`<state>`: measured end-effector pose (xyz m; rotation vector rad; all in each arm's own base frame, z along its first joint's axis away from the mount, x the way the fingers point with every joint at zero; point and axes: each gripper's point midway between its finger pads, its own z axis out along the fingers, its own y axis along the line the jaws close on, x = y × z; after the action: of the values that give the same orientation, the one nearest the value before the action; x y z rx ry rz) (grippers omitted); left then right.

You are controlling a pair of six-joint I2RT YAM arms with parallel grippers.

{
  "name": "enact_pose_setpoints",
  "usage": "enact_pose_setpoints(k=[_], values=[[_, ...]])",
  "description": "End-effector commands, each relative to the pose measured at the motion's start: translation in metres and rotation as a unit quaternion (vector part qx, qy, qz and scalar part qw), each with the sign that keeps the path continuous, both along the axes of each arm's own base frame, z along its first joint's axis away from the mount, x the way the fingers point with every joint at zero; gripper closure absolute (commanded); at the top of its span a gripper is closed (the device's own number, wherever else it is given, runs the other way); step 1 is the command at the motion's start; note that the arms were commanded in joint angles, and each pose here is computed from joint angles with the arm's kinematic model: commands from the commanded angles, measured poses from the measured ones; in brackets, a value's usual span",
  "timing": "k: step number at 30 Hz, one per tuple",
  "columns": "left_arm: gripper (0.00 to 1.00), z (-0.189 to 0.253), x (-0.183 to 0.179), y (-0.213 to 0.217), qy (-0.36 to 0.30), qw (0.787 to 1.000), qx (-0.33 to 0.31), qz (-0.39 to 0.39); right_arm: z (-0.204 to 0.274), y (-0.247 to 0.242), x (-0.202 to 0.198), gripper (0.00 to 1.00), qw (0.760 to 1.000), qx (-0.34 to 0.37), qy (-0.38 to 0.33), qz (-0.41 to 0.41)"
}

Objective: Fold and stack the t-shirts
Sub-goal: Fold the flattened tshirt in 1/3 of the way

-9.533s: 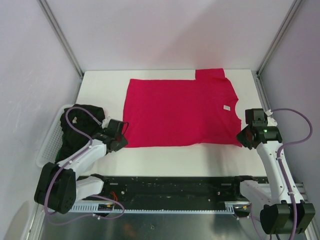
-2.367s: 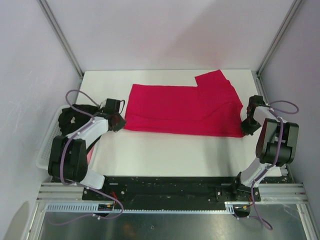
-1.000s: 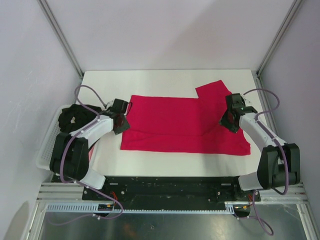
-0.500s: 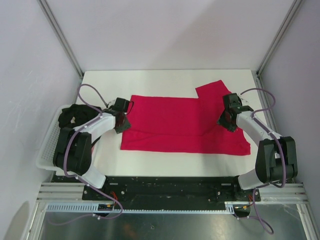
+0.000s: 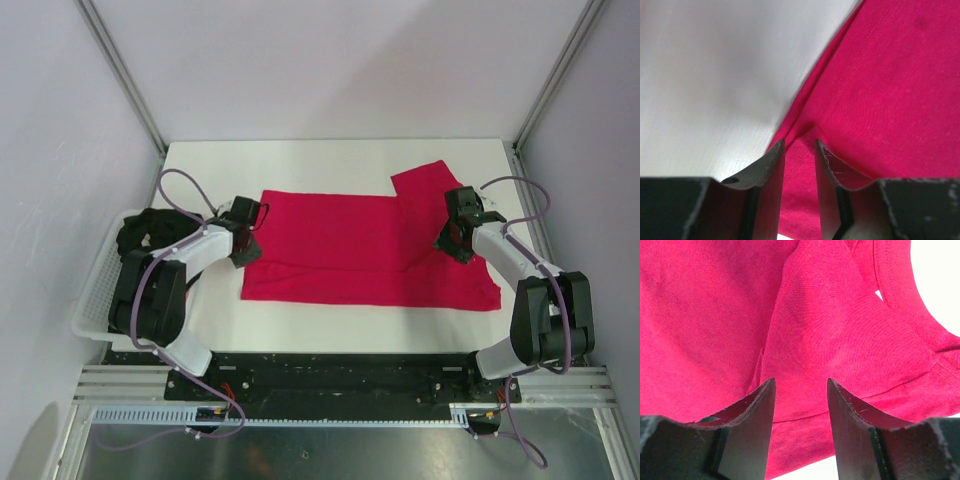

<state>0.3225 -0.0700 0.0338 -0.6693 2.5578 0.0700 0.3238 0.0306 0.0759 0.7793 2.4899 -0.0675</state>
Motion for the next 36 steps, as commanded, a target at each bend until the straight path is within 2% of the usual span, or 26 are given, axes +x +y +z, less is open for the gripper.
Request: enact_pose_setpoints(k=[1, 21, 25, 33, 36], values=[[0.65, 0.007, 0.016, -0.007, -0.020, 1.000, -0.009, 0.008, 0.009, -0.002, 0.012, 0.50, 1.000, -0.014, -0.020, 0.000], [0.64, 0.001, 0.020, -0.008, -0.013, 1.000, -0.001, 0.009, 0.005, -0.001, 0.015, 0.50, 1.000, -0.013, -0.018, 0.003], [0.69, 0.003, 0.020, -0.007, -0.017, 1.000, 0.002, 0.010, 0.004, -0.001, 0.015, 0.50, 1.000, -0.013, -0.018, 0.004], [0.90, 0.017, 0.022, -0.001, -0.037, 0.999, 0.014, 0.012, 0.001, -0.001, 0.017, 0.50, 1.000, -0.016, -0.014, 0.007], [0.93, 0.017, 0.020, 0.002, -0.039, 0.999, 0.018, 0.014, 0.002, -0.002, 0.017, 0.50, 1.000, -0.020, -0.016, 0.009]])
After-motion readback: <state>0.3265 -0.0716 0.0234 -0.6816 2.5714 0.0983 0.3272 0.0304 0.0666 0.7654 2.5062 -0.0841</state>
